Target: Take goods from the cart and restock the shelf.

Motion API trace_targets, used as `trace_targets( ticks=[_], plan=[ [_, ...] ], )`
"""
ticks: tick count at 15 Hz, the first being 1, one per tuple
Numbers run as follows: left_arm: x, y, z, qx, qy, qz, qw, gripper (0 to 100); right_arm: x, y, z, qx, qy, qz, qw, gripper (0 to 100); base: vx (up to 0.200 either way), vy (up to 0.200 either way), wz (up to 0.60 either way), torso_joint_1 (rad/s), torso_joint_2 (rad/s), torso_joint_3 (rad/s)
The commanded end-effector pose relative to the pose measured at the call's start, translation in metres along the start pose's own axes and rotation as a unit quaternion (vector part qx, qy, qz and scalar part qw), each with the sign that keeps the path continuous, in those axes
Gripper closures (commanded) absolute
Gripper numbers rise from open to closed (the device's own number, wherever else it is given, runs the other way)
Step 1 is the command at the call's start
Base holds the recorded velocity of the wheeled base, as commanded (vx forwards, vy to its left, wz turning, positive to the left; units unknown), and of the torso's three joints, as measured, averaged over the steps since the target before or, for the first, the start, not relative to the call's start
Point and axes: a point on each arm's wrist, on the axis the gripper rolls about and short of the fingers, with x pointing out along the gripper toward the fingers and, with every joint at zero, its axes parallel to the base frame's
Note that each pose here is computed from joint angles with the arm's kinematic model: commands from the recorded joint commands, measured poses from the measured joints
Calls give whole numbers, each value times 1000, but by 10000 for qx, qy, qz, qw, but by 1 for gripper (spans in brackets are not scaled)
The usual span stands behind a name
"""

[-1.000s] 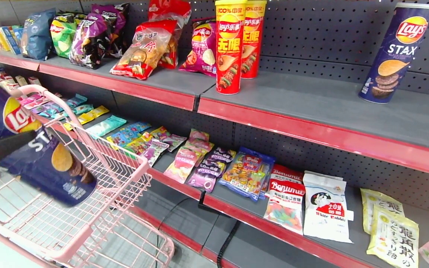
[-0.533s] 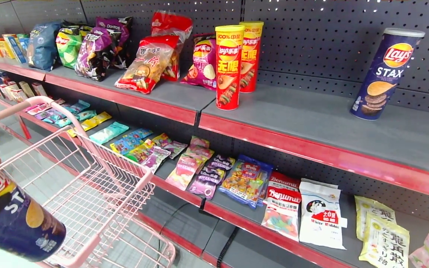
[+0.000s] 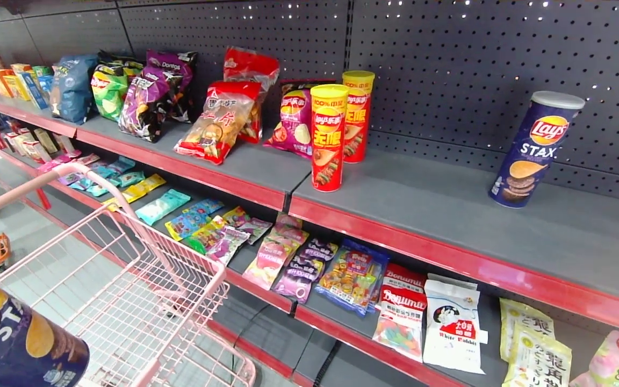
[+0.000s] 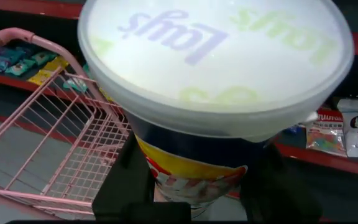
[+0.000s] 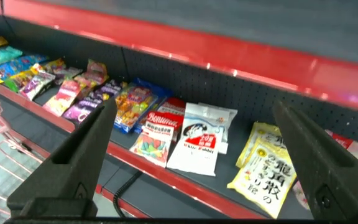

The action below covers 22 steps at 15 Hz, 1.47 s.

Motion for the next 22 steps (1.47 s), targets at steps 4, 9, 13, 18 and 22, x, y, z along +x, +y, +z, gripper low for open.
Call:
trace_targets(
  ticks=[4, 9, 13, 18, 22],
  plan=[
    [-9, -3, 1, 104, -188, 401, 9990, 100, 0, 0, 0, 23, 4, 3, 10000, 0, 0, 0, -300, 201, -474, -281],
    [-11, -4, 0, 150, -220, 428, 9987, 100, 0, 0, 0, 23, 4, 3, 10000, 0, 0, 0, -600, 31, -59, -38],
    [-8, -2, -5, 393, -13, 588, 9975, 100, 0, 0, 0, 15, 4, 3, 10000, 0, 0, 0, -600, 2, 4, 1],
    [-12, -2, -3, 764, -48, 968, 9924, 100, 0, 0, 0, 0, 4, 11, 10000, 0, 0, 0, -360, -1, 0, 0],
    [-17, -5, -8, 800, -116, 987, 9918, 100, 0, 0, 0, -8, -4, 11, 10000, 0, 100, 0, 0, 1, 4, 6]
  ],
)
